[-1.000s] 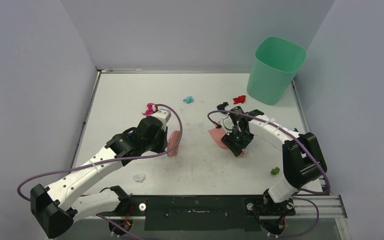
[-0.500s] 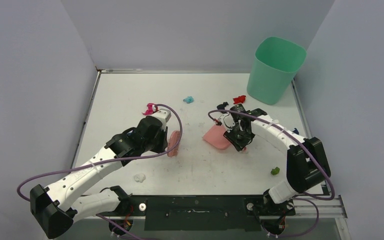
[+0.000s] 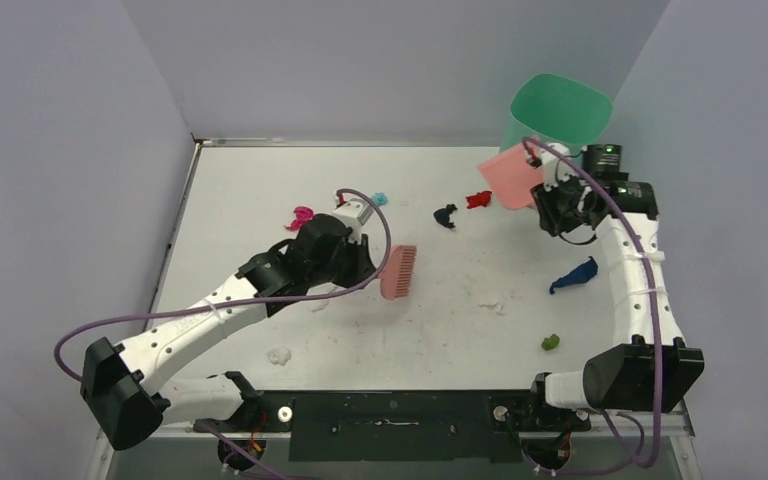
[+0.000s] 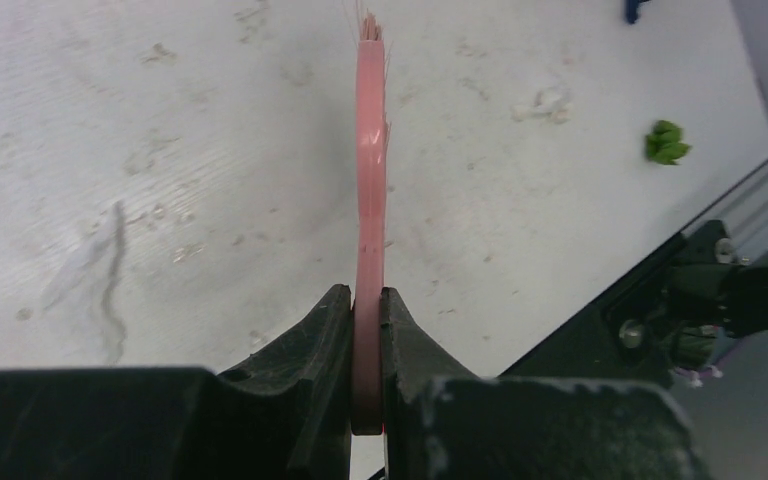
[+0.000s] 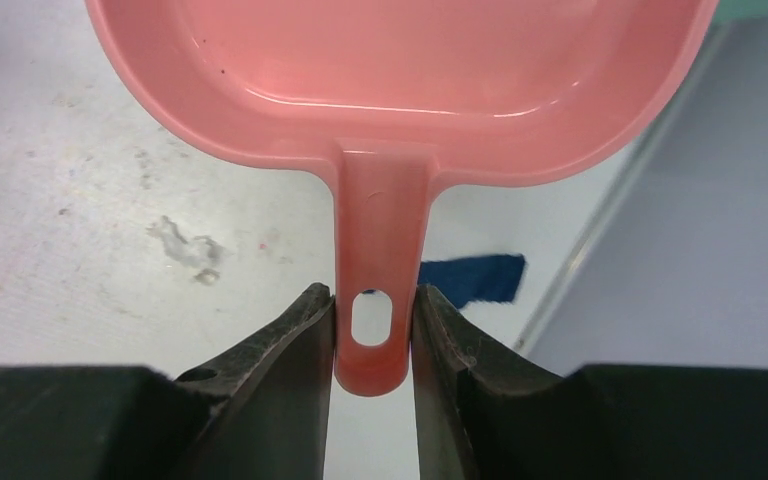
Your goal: Sweep away the paper scraps from the table
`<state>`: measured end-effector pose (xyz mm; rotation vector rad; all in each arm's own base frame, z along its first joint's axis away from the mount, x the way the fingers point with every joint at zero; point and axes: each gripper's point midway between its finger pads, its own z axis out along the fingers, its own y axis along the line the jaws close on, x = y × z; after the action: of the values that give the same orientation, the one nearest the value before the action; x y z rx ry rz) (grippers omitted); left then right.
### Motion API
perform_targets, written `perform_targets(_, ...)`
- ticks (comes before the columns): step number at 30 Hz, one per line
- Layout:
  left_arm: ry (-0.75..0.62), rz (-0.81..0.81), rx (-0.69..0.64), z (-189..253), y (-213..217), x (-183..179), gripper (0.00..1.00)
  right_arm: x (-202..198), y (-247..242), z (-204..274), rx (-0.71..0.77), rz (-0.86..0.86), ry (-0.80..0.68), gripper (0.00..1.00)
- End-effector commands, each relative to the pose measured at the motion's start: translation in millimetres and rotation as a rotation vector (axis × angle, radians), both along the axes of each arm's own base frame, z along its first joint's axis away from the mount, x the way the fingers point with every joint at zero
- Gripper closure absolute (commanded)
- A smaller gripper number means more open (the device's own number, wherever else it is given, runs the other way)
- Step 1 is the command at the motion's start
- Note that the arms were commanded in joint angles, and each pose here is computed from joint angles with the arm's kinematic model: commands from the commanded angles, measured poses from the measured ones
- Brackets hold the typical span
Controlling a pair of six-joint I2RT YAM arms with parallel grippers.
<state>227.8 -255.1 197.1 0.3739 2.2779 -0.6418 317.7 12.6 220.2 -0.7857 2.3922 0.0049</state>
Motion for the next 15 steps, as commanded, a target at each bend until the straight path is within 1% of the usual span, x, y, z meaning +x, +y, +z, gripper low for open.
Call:
perform_targets(1,-0.079,-0.134,-0.362,73.1,-87.7,6.2,1.00,-6.7,-26.0,61.0,0.109,-0.012,-0.148,0.95)
perform_targets(3,-0.094,-0.181,-0.479,93.0,-126.0,4.2,1.00,-8.7,-34.1,79.8,0.154,-0.037,-0.198,0.95)
perform_targets(7,-0.024,-0.212,-0.665,110.0,-196.6,5.4,1.00,-10.3,-42.9,103.1,0.192,-0.090,-0.277,0.95)
perform_targets(10,0.073,-0.212,-0.766,105.5,-251.0,6.0,1.00,-12.7,-41.4,110.1,0.200,-0.100,-0.312,0.95)
perform_targets(12,0.167,-0.213,-0.803,88.3,-290.2,7.4,1.00,-14.6,-39.7,109.1,0.210,-0.100,-0.314,0.95)
perform_targets(15,0.269,-0.208,-0.849,71.7,-339.9,11.9,1.00,-19.0,-37.1,101.5,0.223,-0.099,-0.291,0.95)
